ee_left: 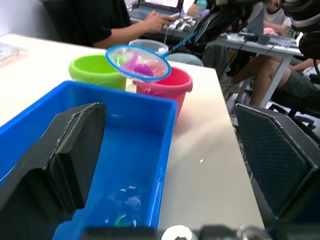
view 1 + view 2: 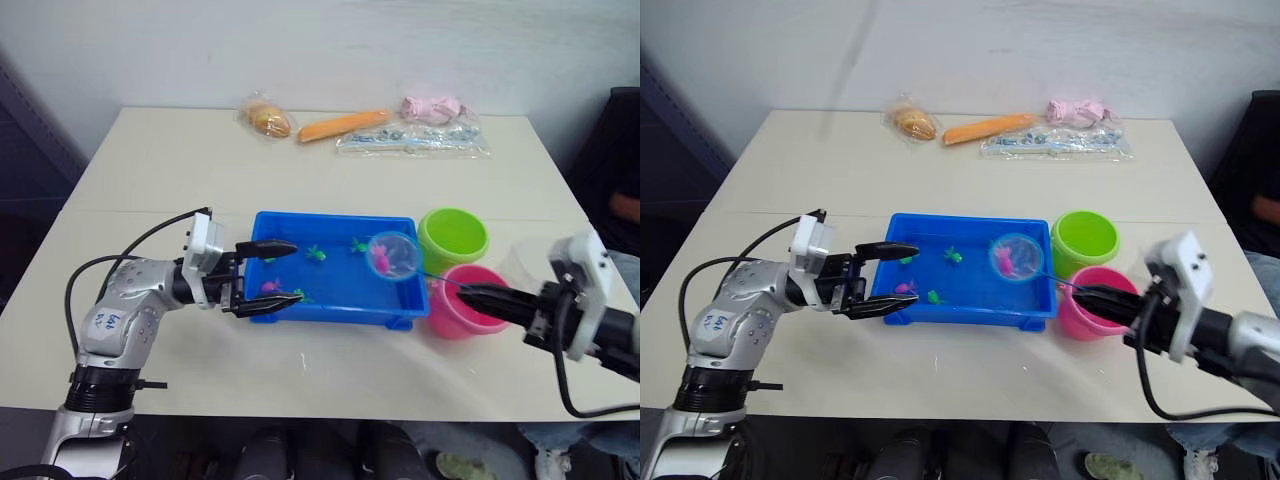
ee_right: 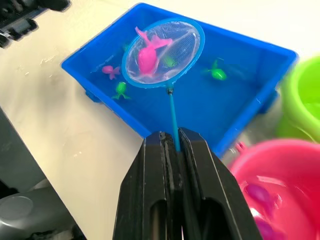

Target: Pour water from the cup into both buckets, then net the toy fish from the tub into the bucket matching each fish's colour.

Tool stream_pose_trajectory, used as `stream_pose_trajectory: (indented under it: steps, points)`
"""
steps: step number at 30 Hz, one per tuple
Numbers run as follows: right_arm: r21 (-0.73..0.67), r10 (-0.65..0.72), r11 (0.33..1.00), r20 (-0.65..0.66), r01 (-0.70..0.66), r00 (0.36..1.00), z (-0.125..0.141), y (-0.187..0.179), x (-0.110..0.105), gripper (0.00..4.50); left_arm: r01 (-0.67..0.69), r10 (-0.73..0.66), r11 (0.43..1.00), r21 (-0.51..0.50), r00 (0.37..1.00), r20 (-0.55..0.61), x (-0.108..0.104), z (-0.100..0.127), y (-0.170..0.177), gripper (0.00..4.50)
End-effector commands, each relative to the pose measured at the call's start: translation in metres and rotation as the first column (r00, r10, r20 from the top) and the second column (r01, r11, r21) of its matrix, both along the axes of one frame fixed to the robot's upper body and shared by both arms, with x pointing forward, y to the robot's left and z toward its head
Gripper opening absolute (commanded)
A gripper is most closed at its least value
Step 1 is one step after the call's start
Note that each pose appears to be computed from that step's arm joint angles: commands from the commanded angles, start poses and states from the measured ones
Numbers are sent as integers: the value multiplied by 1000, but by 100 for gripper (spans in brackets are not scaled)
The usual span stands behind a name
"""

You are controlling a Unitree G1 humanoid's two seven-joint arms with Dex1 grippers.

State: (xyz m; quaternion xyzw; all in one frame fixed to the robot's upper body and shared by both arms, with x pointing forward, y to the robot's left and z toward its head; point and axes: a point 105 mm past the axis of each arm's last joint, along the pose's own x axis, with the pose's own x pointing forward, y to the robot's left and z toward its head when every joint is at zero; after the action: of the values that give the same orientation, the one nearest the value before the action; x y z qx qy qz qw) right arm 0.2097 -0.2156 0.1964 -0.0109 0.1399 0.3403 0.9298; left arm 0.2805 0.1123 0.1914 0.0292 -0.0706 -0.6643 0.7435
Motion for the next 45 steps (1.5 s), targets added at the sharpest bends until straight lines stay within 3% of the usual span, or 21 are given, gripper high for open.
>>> stream_pose_trajectory:
  steps: [1,10,20,27,31,37,45]
  points:
    - [-45,-108,993,76,111,991,7,-20,-17,0,58,-57,998,-22,998,22,-4,6,-10,443]
    - [-118,-379,908,175,402,909,-16,-72,-35,0,111,-111,994,-17,994,2,-3,-1,-18,443]
    - [-275,-341,860,317,430,885,-36,-83,-33,0,102,-102,995,-16,995,-10,-4,-4,-18,443]
    - [-575,-79,738,448,354,891,-56,-81,-36,0,93,-93,996,-9,996,-14,-6,-3,-16,443]
    - [-604,-36,669,554,432,831,-53,-88,-35,0,84,-84,996,-5,996,-14,-6,-3,-14,443]
    - [-710,187,514,640,481,745,-49,-81,-35,0,75,-75,997,-10,997,-9,-6,-3,-15,443]
    - [-788,444,308,614,532,653,-51,-73,-30,0,65,-65,998,-17,998,-1,-6,-2,-16,443]
